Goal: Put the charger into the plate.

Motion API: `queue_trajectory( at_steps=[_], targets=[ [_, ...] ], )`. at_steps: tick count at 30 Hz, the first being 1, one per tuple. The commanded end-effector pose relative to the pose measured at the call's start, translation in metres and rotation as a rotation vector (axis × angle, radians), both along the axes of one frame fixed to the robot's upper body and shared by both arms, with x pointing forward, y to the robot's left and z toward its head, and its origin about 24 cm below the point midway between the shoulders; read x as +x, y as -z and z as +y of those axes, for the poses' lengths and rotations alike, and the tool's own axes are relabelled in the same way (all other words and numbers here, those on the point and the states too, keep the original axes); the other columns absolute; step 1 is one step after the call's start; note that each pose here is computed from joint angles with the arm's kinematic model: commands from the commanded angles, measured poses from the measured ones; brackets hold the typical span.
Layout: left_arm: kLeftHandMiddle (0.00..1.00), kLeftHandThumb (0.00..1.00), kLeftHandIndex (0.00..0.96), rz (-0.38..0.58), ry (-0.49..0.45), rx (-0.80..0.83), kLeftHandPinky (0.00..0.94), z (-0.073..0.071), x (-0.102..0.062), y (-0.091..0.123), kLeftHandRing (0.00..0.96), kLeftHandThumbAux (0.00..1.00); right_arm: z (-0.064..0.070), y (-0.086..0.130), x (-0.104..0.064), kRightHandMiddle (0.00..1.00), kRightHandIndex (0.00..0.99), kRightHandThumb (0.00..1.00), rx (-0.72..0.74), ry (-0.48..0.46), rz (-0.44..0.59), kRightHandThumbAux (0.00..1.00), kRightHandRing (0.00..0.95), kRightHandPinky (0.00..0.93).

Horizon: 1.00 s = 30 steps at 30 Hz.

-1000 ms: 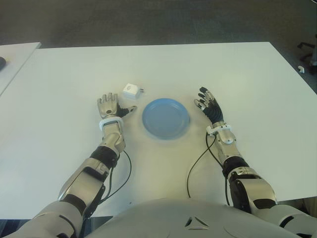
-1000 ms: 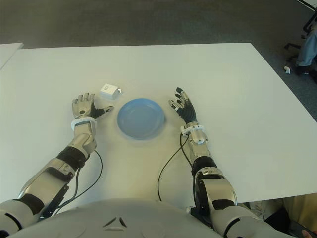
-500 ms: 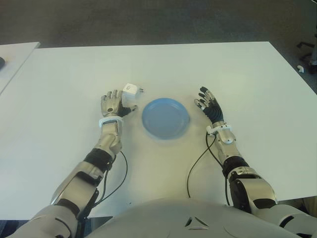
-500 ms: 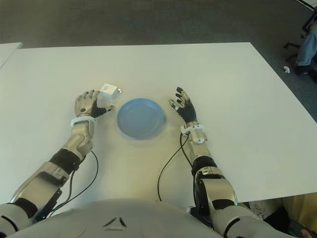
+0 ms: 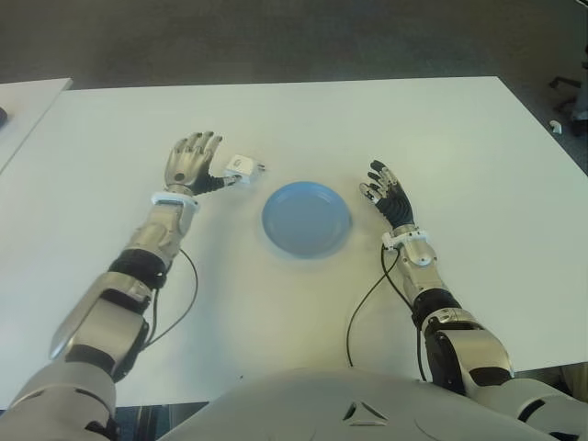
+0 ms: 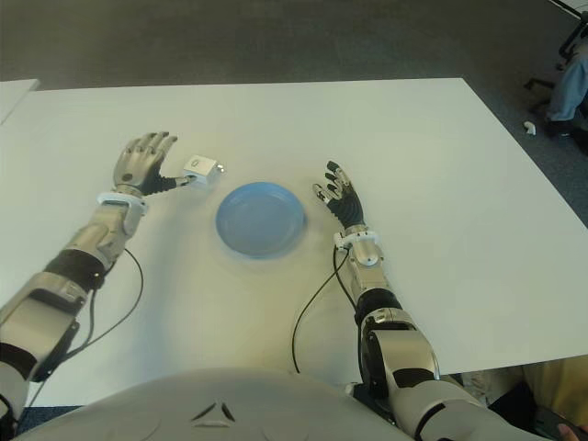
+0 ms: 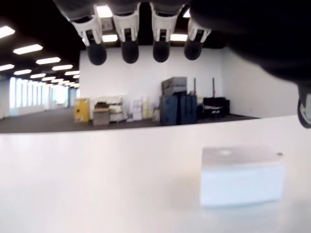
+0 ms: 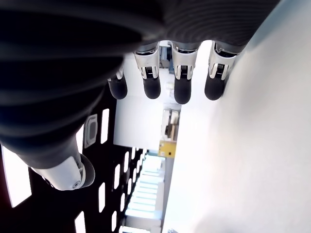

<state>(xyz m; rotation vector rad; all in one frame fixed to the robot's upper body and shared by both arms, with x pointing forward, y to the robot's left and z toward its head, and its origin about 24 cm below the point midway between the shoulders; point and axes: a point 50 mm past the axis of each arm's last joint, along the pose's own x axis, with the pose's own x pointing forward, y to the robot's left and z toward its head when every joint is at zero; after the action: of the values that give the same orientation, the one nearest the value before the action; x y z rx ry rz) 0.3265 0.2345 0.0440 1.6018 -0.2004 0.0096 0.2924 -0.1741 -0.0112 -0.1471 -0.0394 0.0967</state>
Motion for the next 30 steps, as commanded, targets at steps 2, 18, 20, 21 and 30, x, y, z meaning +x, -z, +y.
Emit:
queue_trajectory(
  at_steps=[2,18,20,21,30],
  targets=[
    [0.0,0.161,0.0,-0.028,0.093,0.05,0.0,0.0,0.0,0.002,0.0,0.315,0.002,0.014,-0.009,0.083,0.0,0.126,0.009,-0.001,0.065,0.631,0.091,0.063],
    [0.0,0.129,0.0,-0.025,0.172,0.088,0.0,0.001,0.002,0.007,0.0,0.299,0.002,0.014,-0.01,0.11,0.0,0.086,0.001,-0.017,0.057,0.639,0.117,0.056],
    [0.0,0.127,0.0,-0.011,0.177,0.091,0.0,0.001,0.002,0.008,0.0,0.298,0.002,0.014,-0.01,0.109,0.0,0.08,-0.002,-0.017,0.056,0.637,0.115,0.048],
    [0.0,0.126,0.0,-0.008,0.178,0.091,0.0,0.001,0.002,0.008,0.0,0.297,0.002,0.014,-0.01,0.109,0.0,0.078,-0.002,-0.017,0.056,0.637,0.114,0.047],
    [0.0,0.106,0.0,0.139,0.193,0.085,0.0,-0.001,-0.003,0.026,0.0,0.305,0.001,0.014,-0.01,0.096,0.0,0.063,-0.007,-0.02,0.057,0.627,0.099,0.042]
  ],
)
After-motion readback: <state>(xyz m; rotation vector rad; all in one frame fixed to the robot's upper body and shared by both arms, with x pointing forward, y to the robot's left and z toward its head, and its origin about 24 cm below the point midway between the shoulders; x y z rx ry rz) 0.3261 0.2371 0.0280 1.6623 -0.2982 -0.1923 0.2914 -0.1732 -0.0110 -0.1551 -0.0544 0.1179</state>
